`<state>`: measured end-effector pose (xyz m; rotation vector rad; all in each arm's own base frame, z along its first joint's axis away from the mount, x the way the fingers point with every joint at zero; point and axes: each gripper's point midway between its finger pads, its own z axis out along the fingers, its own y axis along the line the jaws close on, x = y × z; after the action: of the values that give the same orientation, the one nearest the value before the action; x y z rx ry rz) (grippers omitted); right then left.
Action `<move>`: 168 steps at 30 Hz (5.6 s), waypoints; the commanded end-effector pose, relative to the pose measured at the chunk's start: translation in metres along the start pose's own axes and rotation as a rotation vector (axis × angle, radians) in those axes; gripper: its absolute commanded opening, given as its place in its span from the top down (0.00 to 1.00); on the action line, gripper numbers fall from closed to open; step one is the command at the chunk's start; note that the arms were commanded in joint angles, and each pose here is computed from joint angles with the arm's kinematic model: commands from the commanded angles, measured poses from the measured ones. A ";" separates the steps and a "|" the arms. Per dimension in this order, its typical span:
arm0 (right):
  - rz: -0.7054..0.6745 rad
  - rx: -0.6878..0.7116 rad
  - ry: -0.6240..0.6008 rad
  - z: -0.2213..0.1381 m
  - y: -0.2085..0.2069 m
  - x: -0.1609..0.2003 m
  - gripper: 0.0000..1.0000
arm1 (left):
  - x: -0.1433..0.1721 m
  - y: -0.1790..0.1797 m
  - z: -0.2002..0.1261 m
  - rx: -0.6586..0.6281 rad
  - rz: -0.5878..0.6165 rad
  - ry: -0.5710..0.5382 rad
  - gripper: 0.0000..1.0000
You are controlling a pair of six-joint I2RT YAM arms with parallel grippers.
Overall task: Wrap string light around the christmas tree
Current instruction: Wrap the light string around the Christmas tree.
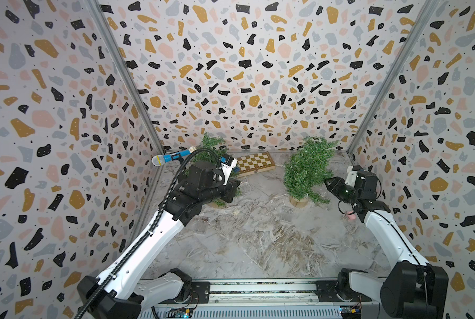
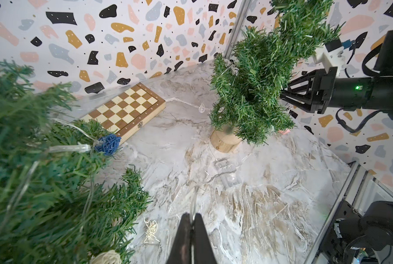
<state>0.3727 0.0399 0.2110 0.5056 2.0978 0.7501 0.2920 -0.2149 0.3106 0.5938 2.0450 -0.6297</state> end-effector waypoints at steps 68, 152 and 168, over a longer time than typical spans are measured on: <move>-0.135 -0.174 -0.287 -0.082 0.097 -0.115 1.00 | -0.004 -0.011 0.017 0.065 -0.004 -0.040 1.00; -0.371 -0.319 -0.048 -0.110 0.143 -0.016 0.35 | -0.073 -0.180 0.106 0.445 0.370 -0.043 0.71; -0.367 -0.297 -0.055 -0.107 0.135 -0.014 0.45 | -0.053 -0.221 0.159 0.589 0.344 0.001 0.55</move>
<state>0.3095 0.0953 0.3483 -0.0043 1.9549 0.7896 0.2787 -0.4745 0.2991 1.2829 1.7832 -0.9694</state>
